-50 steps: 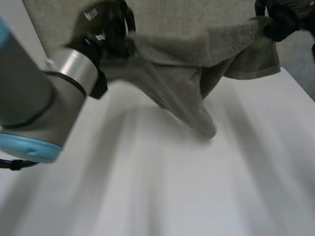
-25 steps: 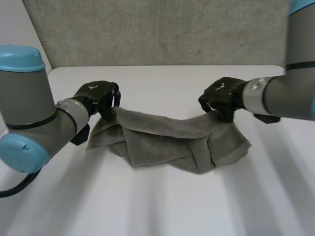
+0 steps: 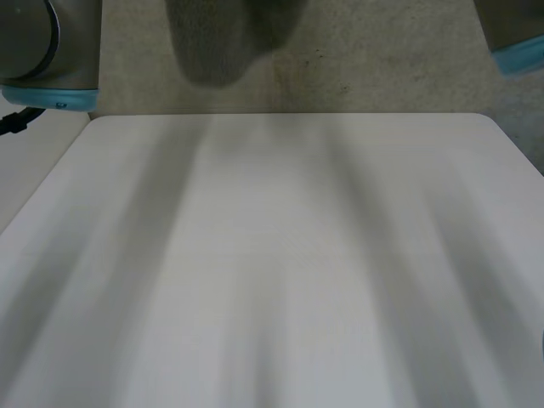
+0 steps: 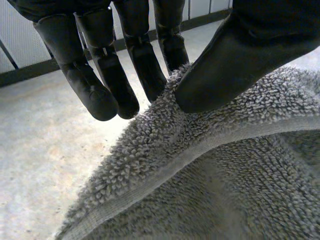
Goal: Fold the towel.
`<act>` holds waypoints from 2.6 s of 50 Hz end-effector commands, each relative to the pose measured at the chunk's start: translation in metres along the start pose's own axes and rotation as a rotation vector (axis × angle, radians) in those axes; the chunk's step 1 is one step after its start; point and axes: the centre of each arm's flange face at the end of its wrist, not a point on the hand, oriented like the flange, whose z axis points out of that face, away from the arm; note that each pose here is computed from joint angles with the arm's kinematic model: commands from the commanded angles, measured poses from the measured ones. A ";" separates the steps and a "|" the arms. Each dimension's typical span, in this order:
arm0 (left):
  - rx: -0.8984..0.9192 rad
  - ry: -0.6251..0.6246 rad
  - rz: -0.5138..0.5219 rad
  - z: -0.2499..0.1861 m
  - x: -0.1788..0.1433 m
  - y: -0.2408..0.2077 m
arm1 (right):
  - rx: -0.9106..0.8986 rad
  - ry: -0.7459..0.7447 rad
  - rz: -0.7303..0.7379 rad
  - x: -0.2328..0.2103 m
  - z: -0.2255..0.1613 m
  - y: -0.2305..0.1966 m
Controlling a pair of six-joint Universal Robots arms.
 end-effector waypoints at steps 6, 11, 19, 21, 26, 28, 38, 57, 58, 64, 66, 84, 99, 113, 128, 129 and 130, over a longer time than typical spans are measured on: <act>-0.423 0.013 0.071 -0.103 -0.014 0.083 | -0.583 -0.378 -0.061 -0.067 -0.082 0.099; -0.620 0.050 0.049 -0.166 -0.006 0.110 | -0.840 -0.525 -0.004 -0.100 -0.143 0.144; -0.933 0.167 0.136 -0.268 0.007 0.136 | -1.043 -0.608 0.048 -0.125 -0.209 0.172; -0.970 0.198 0.163 -0.280 0.010 0.135 | -1.055 -0.611 0.050 -0.127 -0.216 0.172; -1.054 0.269 0.192 -0.307 0.020 0.124 | -1.048 -0.573 0.047 -0.117 -0.222 0.158; -1.066 0.272 0.187 -0.309 0.021 0.121 | -1.031 -0.555 0.042 -0.111 -0.221 0.149; -0.986 0.262 0.189 -0.292 0.021 0.088 | -1.049 -0.386 0.163 -0.087 -0.243 0.133; -1.085 0.208 0.096 -0.312 0.018 0.107 | -1.105 -0.091 0.355 -0.052 -0.271 0.194; -1.092 0.200 0.080 -0.313 0.018 0.107 | -1.105 -0.091 0.355 -0.052 -0.271 0.195; -1.115 0.190 0.050 -0.320 0.018 0.105 | -1.112 -0.048 0.373 -0.043 -0.273 0.201; -1.116 0.190 0.050 -0.320 0.018 0.105 | -1.115 -0.044 0.378 -0.043 -0.274 0.203; -1.180 0.233 0.032 -0.340 0.025 0.122 | -1.125 -0.047 0.388 -0.046 -0.279 0.210; -1.180 0.254 0.028 -0.341 0.028 0.145 | -1.128 -0.058 0.391 -0.050 -0.281 0.210; -1.156 0.247 0.036 -0.332 0.028 0.160 | -1.128 -0.064 0.385 -0.051 -0.281 0.210; -1.122 0.227 0.036 -0.320 0.026 0.163 | -1.130 -0.063 0.382 -0.050 -0.282 0.210; -1.117 0.226 0.036 -0.318 0.025 0.161 | -1.132 -0.064 0.383 -0.051 -0.282 0.210; -1.116 0.226 0.034 -0.318 0.025 0.160 | -1.133 -0.064 0.383 -0.051 -0.283 0.209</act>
